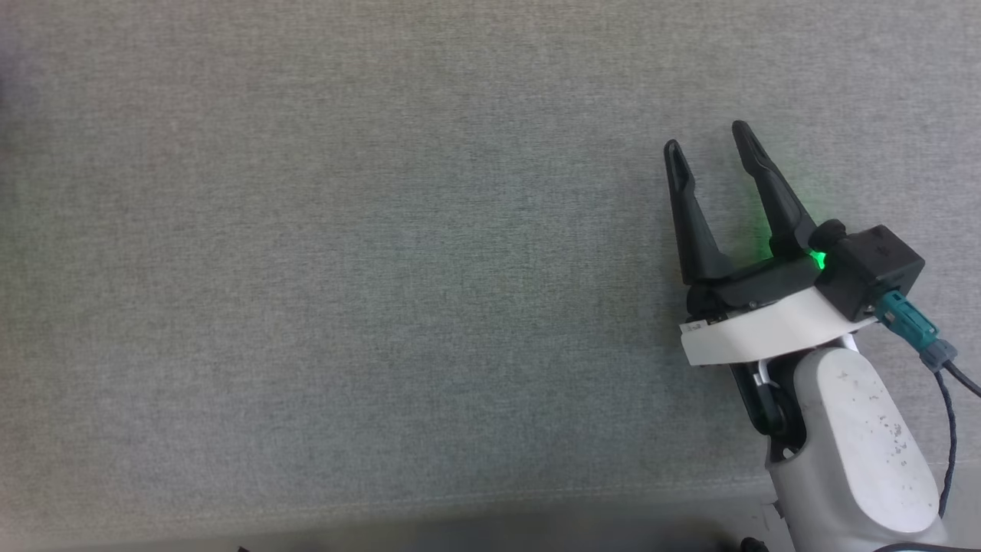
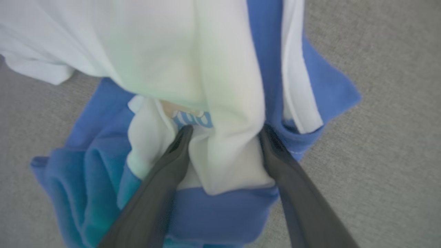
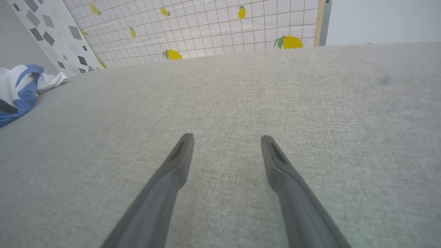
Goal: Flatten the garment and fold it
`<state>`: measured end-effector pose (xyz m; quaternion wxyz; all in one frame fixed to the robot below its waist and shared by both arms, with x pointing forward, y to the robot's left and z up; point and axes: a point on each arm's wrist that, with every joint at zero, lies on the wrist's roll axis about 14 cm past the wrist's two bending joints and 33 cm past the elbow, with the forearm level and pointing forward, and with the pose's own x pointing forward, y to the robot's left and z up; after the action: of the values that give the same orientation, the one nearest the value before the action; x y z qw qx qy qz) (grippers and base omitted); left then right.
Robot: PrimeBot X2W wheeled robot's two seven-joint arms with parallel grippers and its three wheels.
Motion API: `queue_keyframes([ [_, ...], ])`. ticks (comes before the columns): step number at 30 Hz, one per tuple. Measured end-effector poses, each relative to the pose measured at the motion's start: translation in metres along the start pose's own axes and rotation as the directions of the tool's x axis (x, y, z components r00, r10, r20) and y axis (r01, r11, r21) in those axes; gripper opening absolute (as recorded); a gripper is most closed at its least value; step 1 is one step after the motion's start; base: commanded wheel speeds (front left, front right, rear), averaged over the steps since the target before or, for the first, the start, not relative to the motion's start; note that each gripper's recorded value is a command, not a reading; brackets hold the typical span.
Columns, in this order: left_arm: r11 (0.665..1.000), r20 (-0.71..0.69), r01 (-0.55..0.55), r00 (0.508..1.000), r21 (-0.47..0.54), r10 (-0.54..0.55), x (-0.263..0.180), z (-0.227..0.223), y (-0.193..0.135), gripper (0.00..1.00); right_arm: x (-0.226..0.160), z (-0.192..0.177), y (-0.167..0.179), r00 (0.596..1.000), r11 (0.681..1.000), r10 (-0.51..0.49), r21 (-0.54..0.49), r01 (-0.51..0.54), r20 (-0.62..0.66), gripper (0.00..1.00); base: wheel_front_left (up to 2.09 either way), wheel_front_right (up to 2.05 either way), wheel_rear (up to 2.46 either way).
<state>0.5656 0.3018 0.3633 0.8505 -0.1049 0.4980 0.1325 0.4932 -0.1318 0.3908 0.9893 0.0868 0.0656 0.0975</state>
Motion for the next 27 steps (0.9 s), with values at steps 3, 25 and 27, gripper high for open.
queue_keyframes([
  [3, 1.000, -0.014, 0.012, 1.000, 0.013, -0.012, -0.005, -0.004, -0.002, 0.00, -0.002, 0.001, -0.004, 1.000, 1.000, -0.011, -0.006, 0.011, -0.001, 1.00, 0.00, 0.00, 0.00],
  [25, 0.867, 0.881, -0.194, 0.230, 0.458, -0.414, -0.313, 0.156, -0.099, 0.00, -0.077, 0.081, 0.011, 0.991, 0.998, -0.037, -0.041, 0.043, 0.130, 1.00, 0.00, 0.00, 0.00],
  [27, 0.849, 0.870, -0.195, 0.154, 0.491, -0.468, -0.352, 0.154, -0.119, 0.00, -0.085, 0.094, 0.015, 0.986, 0.998, -0.031, -0.047, 0.039, 0.161, 1.00, 0.00, 0.00, 0.00],
])
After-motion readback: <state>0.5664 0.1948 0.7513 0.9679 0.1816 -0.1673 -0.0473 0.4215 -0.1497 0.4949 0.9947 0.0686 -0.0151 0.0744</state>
